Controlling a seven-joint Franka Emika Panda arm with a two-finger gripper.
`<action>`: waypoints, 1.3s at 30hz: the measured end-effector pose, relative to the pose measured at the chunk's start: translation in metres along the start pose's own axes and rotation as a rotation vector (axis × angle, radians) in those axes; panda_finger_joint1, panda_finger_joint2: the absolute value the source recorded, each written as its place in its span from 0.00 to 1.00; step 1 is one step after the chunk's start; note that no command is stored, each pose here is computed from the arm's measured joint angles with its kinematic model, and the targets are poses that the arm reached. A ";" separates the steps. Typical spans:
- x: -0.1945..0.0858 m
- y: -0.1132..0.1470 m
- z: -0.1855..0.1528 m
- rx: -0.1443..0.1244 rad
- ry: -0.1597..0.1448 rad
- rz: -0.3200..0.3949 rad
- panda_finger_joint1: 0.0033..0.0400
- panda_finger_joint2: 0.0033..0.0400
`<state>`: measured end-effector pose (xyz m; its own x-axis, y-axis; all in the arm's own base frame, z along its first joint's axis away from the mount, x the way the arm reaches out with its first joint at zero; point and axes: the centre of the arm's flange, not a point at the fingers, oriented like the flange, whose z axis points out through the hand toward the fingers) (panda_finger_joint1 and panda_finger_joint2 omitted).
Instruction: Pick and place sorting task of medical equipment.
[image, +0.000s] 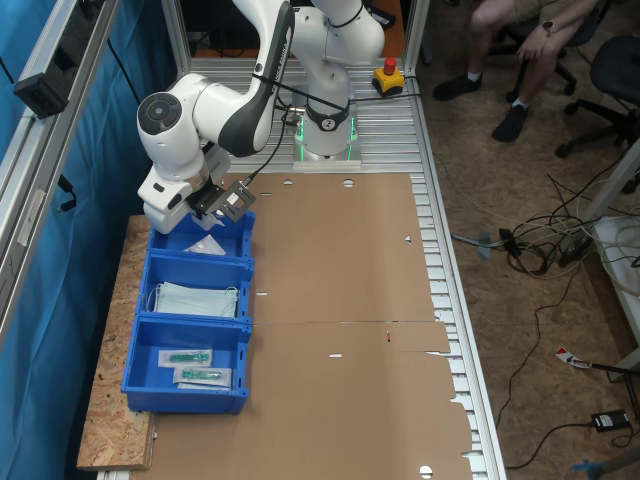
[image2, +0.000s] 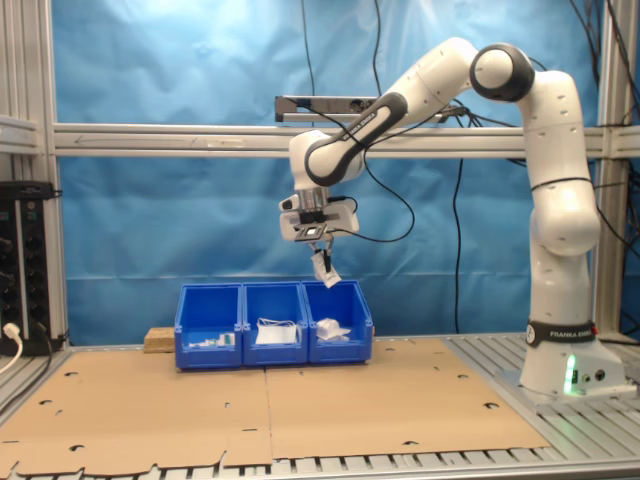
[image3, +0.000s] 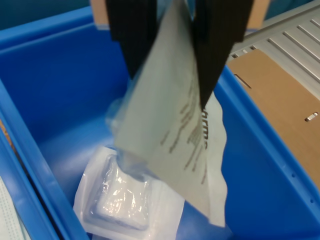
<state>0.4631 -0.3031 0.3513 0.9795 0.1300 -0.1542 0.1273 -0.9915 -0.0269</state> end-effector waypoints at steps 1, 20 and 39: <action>0.000 0.000 0.000 0.000 0.000 0.000 0.05 0.05; 0.000 0.001 -0.001 -0.005 0.007 0.002 0.52 0.52; 0.017 -0.041 -0.058 -0.059 0.101 -0.082 0.99 0.99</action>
<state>0.4834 -0.2608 0.4072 0.9758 0.2121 -0.0541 0.2136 -0.9767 0.0233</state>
